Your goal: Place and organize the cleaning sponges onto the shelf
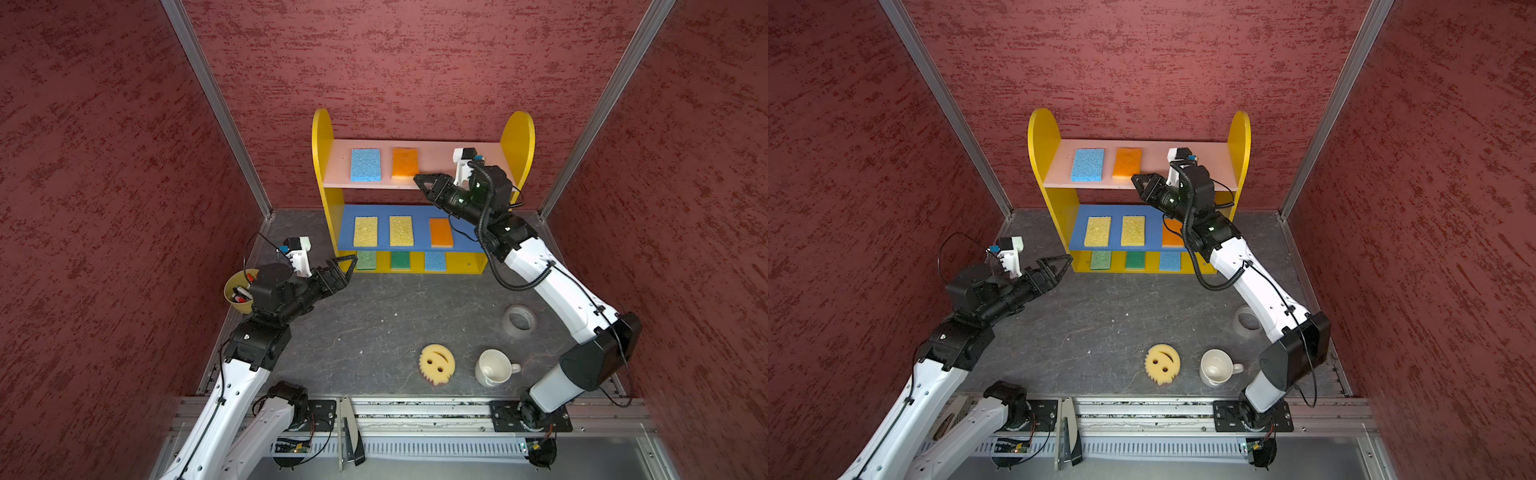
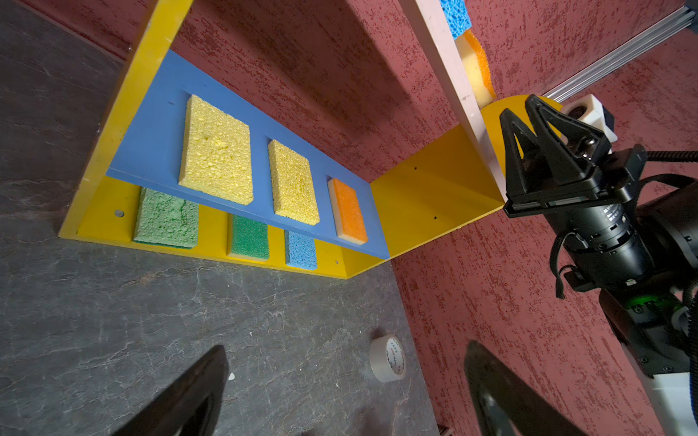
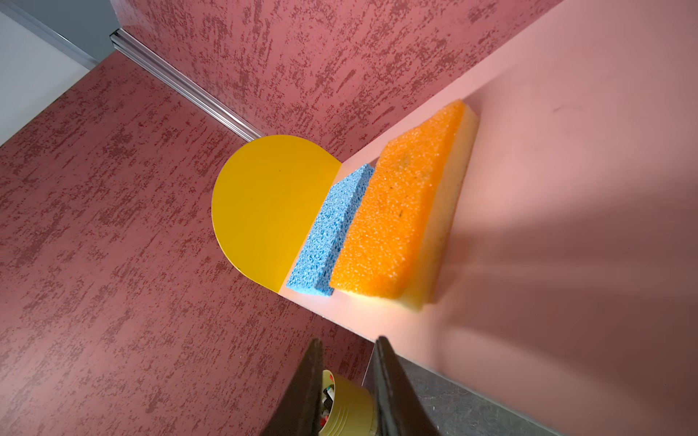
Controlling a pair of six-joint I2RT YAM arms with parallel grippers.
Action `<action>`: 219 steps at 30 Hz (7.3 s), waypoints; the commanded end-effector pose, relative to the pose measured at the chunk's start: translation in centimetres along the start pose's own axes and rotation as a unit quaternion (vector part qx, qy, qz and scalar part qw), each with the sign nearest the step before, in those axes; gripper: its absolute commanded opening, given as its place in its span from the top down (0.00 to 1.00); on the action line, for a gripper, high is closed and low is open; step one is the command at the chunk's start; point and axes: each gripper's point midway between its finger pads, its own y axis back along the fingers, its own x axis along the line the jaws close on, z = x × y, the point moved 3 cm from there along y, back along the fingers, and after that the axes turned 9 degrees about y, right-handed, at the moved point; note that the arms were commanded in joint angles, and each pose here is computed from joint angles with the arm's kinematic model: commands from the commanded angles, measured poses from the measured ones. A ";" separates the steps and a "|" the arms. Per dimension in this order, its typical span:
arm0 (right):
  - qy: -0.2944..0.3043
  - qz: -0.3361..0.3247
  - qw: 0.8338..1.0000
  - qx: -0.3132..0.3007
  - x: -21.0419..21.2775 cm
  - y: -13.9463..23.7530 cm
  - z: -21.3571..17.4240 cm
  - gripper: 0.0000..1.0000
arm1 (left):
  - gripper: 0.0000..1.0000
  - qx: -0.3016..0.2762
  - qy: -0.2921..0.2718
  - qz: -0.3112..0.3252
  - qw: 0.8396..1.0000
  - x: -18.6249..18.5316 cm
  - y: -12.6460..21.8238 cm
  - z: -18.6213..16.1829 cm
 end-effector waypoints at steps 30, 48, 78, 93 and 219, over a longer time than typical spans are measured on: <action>0.296 -0.257 0.919 0.042 -1.4 -3.9 1.5 0.56 | 0.19 -0.012 -0.025 -0.028 0.999 -3.1 -0.6 1.9; 0.257 -0.210 0.942 0.055 -0.8 -4.1 1.1 0.93 | 0.16 -0.015 -0.025 -0.002 1.000 -1.9 -0.2 1.6; 0.220 -0.187 0.957 0.017 1.1 -1.8 2.6 1.00 | 0.51 0.003 -0.019 -0.055 0.998 -5.3 -1.7 2.7; 0.209 -0.171 0.963 0.001 1.8 -0.8 3.0 0.67 | 0.86 0.060 -0.092 -0.119 0.987 -15.0 -8.2 1.7; 0.140 -0.195 0.818 0.522 -14.4 21.7 -34.0 0.41 | 0.00 -0.061 -0.026 0.189 0.980 3.0 -0.1 0.8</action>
